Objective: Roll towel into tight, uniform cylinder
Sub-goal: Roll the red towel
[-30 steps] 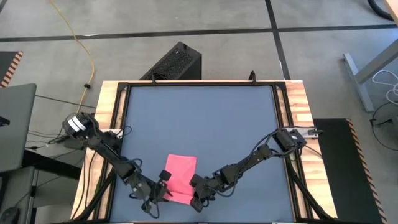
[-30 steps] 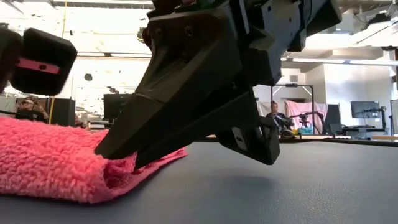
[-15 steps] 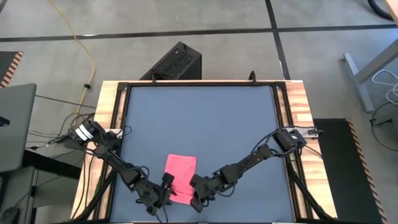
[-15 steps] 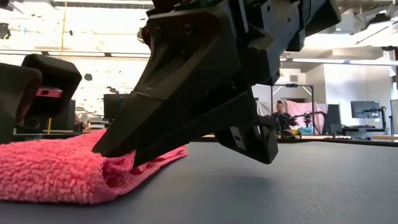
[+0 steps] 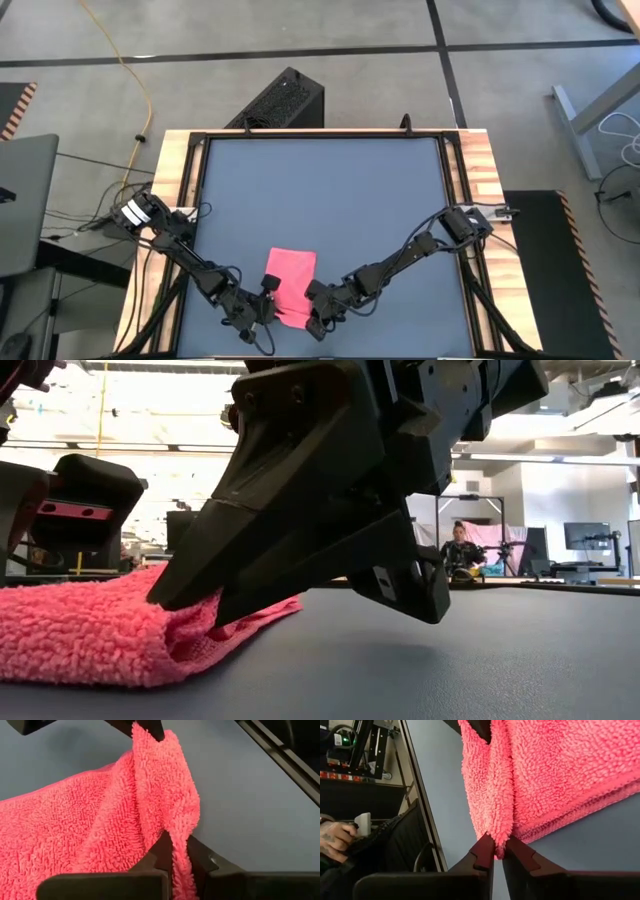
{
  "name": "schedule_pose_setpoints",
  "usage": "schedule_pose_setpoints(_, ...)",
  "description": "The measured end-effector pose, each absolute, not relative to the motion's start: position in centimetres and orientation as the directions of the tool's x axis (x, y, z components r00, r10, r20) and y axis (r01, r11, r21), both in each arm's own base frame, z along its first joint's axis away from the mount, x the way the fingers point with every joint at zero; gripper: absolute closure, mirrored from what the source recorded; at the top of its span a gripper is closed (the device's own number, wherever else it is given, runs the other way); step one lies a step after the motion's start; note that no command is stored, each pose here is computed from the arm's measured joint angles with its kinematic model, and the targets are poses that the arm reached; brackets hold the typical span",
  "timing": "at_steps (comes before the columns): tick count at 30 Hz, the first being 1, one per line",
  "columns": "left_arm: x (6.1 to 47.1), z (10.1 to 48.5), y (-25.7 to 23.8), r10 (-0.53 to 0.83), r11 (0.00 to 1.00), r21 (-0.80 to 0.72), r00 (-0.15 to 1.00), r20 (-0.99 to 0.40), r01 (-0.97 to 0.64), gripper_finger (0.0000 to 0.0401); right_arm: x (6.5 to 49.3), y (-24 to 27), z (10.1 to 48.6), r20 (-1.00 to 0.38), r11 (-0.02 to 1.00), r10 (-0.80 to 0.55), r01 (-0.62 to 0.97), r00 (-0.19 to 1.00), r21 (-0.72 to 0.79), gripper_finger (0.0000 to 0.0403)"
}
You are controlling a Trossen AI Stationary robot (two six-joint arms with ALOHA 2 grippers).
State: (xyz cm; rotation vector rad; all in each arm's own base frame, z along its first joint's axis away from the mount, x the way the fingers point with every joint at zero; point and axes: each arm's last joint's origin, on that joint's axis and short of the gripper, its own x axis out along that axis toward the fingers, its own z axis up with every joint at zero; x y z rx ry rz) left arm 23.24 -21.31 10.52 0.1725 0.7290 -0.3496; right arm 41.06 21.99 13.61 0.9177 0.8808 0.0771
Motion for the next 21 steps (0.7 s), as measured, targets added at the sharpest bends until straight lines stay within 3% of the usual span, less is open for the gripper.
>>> schedule_pose_setpoints(7,23.2,10.5,-21.3,-0.253,0.928,0.033,0.69,-0.679,0.372,0.0398,41.3,21.5,13.7,-0.625,0.637,0.427,0.274,0.654,0.721,0.033)
schedule_pose_setpoints(21,22.3,12.8,-21.7,-0.296,0.927,-0.018,0.703,-0.647,0.374,0.0401,40.3,22.1,14.5,-0.654,0.669,0.499,0.227,0.568,0.708,0.0204)
